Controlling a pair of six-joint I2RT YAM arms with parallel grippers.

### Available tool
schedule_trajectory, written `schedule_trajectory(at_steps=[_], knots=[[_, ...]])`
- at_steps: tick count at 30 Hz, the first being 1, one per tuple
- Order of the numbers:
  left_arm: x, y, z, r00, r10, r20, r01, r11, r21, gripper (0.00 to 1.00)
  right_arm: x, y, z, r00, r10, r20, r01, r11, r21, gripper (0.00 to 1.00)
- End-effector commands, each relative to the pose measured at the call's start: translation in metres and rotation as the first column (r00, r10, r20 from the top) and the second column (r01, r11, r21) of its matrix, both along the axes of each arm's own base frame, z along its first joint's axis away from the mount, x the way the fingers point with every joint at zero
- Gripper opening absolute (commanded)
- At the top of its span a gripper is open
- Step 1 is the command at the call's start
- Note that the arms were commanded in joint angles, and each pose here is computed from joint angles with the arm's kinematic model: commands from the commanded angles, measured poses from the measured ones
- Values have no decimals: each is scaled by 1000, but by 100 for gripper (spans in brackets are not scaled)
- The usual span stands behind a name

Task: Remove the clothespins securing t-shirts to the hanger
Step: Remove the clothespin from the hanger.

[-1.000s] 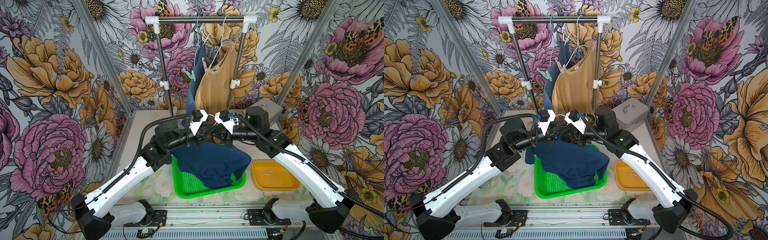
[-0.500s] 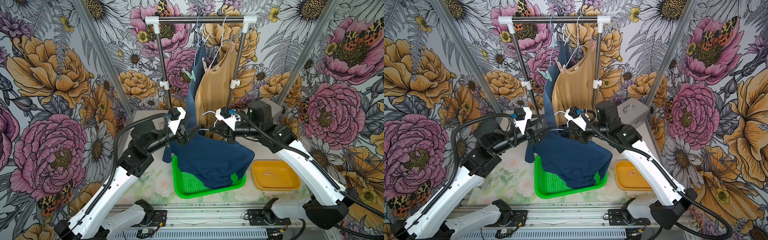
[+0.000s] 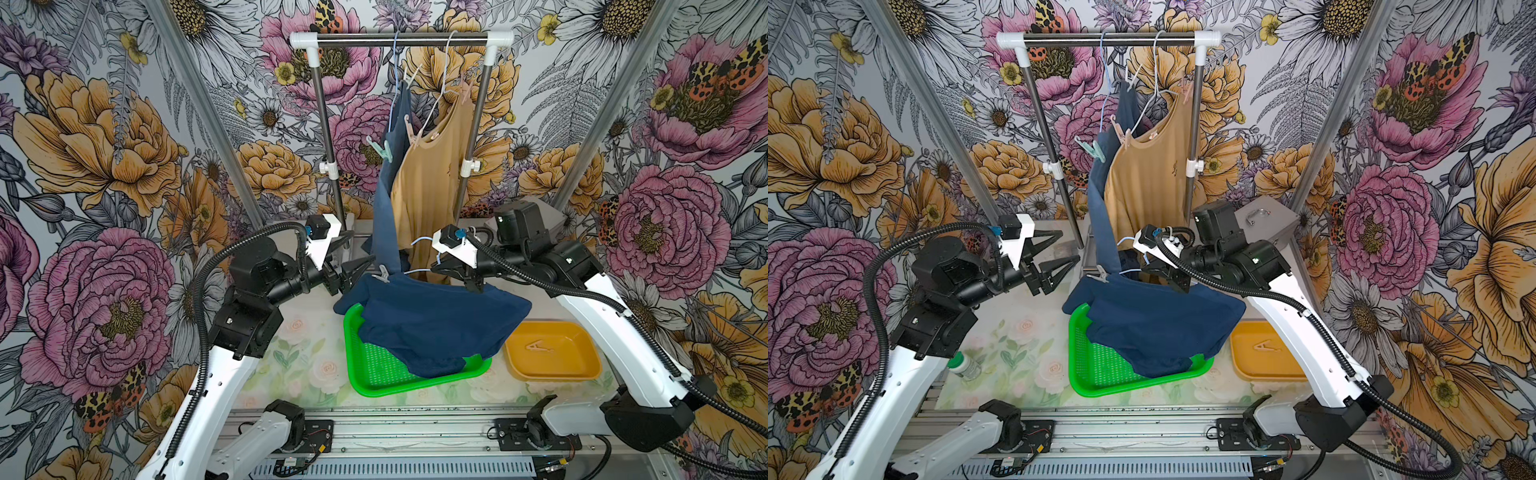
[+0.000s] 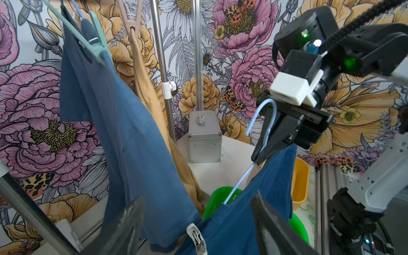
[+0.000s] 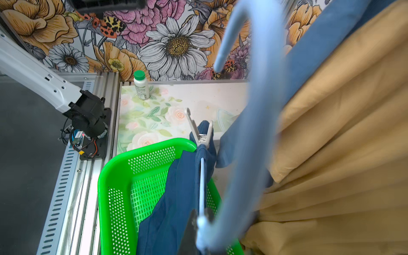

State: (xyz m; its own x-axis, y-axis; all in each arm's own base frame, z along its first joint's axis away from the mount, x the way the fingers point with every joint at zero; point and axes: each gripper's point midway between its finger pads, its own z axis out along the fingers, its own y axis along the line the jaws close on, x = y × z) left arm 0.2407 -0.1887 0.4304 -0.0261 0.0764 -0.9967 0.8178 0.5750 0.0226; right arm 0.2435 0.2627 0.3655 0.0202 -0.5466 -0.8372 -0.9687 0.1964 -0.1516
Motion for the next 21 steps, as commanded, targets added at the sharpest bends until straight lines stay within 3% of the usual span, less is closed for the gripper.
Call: schedule_trajectory(at_steps=[1,10,16,21], knots=[[-18,-2,-20,996,-82,25,80,995,66,79,-7,-5,-12,998,34,44,-31,998,-54,0],[-30,-3,-91,976,-208,59,189,954,234,80,-19,-6,-41,994,84,63,-75,988,-132,0],[-26,-11,-139,972,-224,70,171,879,445,79,-28,-5,-49,992,105,68,-93,983,-157,0],[-22,-26,-171,963,-269,9,221,809,545,79,-32,-5,-55,990,121,75,-105,976,-189,0]])
